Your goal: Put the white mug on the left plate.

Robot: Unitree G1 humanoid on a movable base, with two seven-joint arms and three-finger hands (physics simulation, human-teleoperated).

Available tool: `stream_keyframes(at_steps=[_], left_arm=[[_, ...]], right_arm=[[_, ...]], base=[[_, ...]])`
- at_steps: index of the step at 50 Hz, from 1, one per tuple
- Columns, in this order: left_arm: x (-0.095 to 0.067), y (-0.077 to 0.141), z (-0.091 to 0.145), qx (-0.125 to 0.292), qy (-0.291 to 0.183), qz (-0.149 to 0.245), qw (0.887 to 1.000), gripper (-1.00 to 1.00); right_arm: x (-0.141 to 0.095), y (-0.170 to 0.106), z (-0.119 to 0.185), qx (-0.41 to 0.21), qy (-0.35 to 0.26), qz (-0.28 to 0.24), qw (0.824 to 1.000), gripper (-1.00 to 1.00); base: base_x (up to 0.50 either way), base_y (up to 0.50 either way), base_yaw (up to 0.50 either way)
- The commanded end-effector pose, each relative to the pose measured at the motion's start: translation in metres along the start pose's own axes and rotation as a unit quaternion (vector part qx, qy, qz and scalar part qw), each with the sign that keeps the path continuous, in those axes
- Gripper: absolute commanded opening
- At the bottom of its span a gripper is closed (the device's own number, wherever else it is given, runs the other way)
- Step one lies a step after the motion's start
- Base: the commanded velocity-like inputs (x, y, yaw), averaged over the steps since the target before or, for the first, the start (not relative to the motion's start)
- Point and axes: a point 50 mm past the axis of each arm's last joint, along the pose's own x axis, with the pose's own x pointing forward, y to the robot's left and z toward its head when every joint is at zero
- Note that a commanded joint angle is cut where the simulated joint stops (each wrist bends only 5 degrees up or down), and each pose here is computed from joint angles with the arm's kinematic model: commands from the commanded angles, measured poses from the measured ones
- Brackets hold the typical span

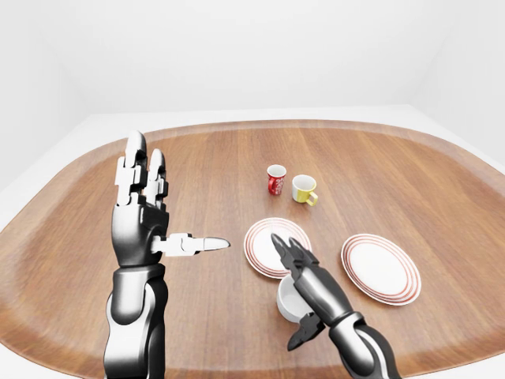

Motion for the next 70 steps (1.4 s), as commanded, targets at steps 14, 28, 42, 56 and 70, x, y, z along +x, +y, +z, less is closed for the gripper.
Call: stream_keyframes(at_steps=[14, 28, 42, 56, 70], left_arm=[[0.000, 0.000, 0.000, 0.000, 0.000, 0.000, 1.000, 1.00], [0.000, 0.000, -0.001, 0.000, 0.002, -0.001, 1.000, 1.00], [0.000, -0.001, -0.001, 0.000, 0.003, -0.001, 1.000, 1.00], [0.000, -0.001, -0.002, 0.000, 0.005, -0.001, 1.000, 1.00], [0.000, -0.001, -0.005, 0.000, 0.010, -0.002, 1.000, 1.00]], right_arm=[[0.009, 0.002, -0.015, -0.012, 0.034, 0.020, 0.999, 1.00], [0.016, -0.002, -0.024, -0.016, 0.052, 0.021, 0.998, 1.00], [0.020, -0.001, -0.031, -0.019, 0.069, 0.025, 0.997, 1.00], [0.027, -0.001, -0.036, -0.019, 0.076, 0.028, 0.997, 1.00], [0.031, 0.000, -0.035, -0.022, 0.075, 0.033, 0.996, 1.00]], base=[[0.00, 0.00, 0.00], [0.00, 0.00, 0.00], [0.00, 0.00, 0.00], [0.00, 0.00, 0.00], [0.00, 0.00, 0.00]])
